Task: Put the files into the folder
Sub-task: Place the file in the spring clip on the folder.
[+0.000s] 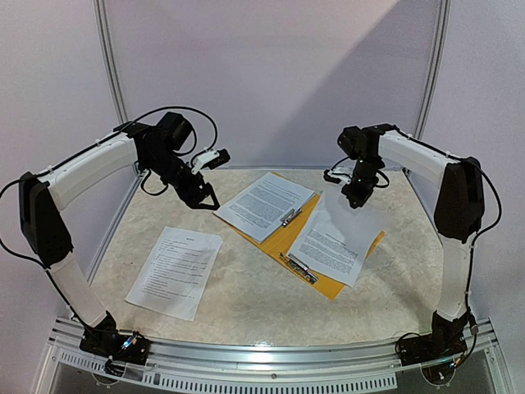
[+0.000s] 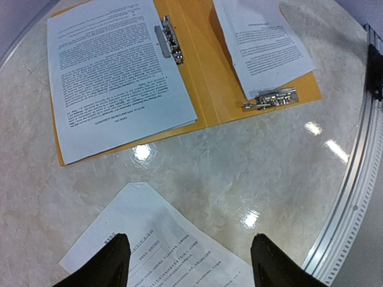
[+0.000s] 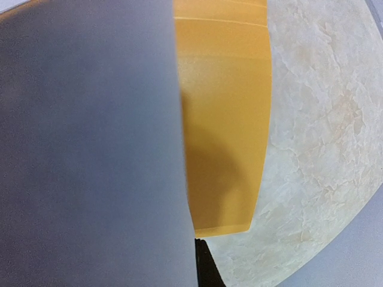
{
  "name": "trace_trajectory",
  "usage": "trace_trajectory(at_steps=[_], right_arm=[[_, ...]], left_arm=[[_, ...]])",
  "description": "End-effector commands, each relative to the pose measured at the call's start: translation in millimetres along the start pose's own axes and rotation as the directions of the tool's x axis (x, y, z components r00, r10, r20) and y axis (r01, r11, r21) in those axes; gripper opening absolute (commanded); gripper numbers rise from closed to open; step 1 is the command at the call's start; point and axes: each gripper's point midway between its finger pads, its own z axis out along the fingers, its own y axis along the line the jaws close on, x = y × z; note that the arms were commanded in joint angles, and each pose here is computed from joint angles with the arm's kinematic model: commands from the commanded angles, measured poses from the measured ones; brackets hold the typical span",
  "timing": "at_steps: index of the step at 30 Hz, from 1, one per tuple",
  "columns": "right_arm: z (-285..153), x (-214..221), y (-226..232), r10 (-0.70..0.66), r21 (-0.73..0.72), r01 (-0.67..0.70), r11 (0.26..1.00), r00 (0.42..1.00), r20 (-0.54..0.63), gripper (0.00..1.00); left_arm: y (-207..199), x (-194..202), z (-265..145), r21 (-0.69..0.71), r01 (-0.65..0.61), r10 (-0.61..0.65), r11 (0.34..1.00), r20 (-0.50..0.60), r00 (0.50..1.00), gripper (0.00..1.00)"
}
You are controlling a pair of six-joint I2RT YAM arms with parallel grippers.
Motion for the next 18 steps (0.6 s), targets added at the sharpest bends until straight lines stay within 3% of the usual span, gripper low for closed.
trace_trajectory(at_steps=[1,5,12,18], right_arm=[[11.1,16.3,-4.3,0.028,-0.009,-0.029,1.000,0.996,-0.082,0.00],[10.3,18.7,0.6,0.025,-0.034,-0.028,0.999,0.996,-0.086,0.00],[1.5,0.3,25.9,-0.006,-0.148,0.006,0.989,1.000,0.002,0.00],[8.0,5.0,33.3,0.013,-0.186,-0.019,0.982,0.999,-0.033,0.00]], left_arm=[[-0.7,3.8,6.1,0.007,-0.013,0.013,1.000,-0.012,1.000,0.71],[-0.6,3.4,6.6,0.008,-0.014,0.014,1.000,-0.011,1.000,0.71],[-0.6,4.8,8.6,0.011,-0.013,0.013,1.000,-0.017,1.000,0.71],[-0.1,5.0,8.5,0.009,-0.013,0.014,1.000,-0.017,1.000,0.71]])
